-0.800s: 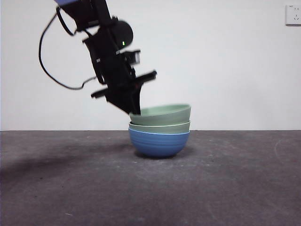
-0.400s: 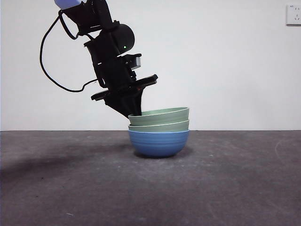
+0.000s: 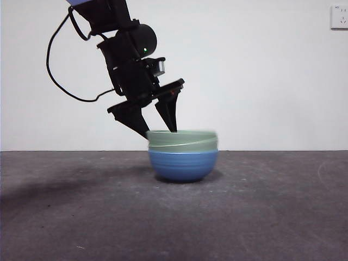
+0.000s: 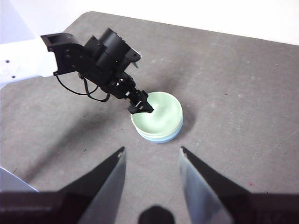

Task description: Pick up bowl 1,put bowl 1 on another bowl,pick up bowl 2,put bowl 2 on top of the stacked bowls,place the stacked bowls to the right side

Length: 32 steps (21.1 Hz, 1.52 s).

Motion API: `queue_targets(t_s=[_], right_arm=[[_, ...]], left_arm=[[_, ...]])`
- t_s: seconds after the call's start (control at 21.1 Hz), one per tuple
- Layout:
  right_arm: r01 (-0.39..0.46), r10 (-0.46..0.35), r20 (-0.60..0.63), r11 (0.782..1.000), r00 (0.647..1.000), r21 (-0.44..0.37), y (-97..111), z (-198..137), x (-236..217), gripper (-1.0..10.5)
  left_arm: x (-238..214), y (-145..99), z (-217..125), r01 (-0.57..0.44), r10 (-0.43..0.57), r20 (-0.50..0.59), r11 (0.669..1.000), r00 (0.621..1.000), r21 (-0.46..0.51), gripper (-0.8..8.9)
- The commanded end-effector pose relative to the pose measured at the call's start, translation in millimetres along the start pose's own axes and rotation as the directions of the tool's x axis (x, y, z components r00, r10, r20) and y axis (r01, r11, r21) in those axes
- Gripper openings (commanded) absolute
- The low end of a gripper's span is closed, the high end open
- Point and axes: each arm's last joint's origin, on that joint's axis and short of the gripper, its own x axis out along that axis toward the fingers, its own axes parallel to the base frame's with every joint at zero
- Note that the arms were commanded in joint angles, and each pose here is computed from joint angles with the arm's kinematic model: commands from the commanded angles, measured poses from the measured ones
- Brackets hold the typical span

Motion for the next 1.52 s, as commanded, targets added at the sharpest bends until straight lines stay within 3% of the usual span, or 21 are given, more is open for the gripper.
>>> queue_targets(t_s=[0.05, 0.43, 0.81, 0.9, 1.09, 1.33, 1.52], right_arm=[[-0.002, 0.002, -0.022, 1.000, 1.000, -0.003, 0, -1, 3, 1.9], [0.000, 0.000, -0.052, 1.000, 0.999, 0.001, -2, 2, 15, 1.9], [0.004, -0.001, -0.162, 1.000, 0.987, 0.015, -7, 13, 60, 2.0], [0.007, -0.002, -0.218, 1.000, 0.976, 0.022, -10, 18, 87, 2.4], [0.014, -0.002, -0.324, 0.999, 0.946, 0.035, -18, 22, 146, 4.5], [0.031, 0.001, -0.425, 0.997, 0.905, 0.070, -29, 18, 226, 4.5], [0.060, 0.005, -0.534, 0.993, 0.845, 0.103, -39, -1, 298, 4.5]], left_arm=[[-14, -4, 2, -0.001, 0.000, 0.025, 1.000, 1.000, 0.011, 3.24], [-58, -13, 4, -0.001, -0.001, 0.076, 1.000, 0.997, 0.030, 3.24], [-152, -27, -10, -0.016, 0.005, 0.168, 0.998, 0.986, 0.065, 3.24], [-197, -36, -22, -0.025, 0.002, 0.236, 0.995, 0.972, 0.095, 3.24], [-270, -51, -57, -0.040, -0.007, 0.320, 0.989, 0.947, 0.141, 3.24], [-322, -61, -100, -0.067, 0.009, 0.343, 0.985, 0.939, 0.159, 3.24], [-340, -63, -121, -0.096, 0.042, 0.335, 0.984, 0.941, 0.147, 3.24]])
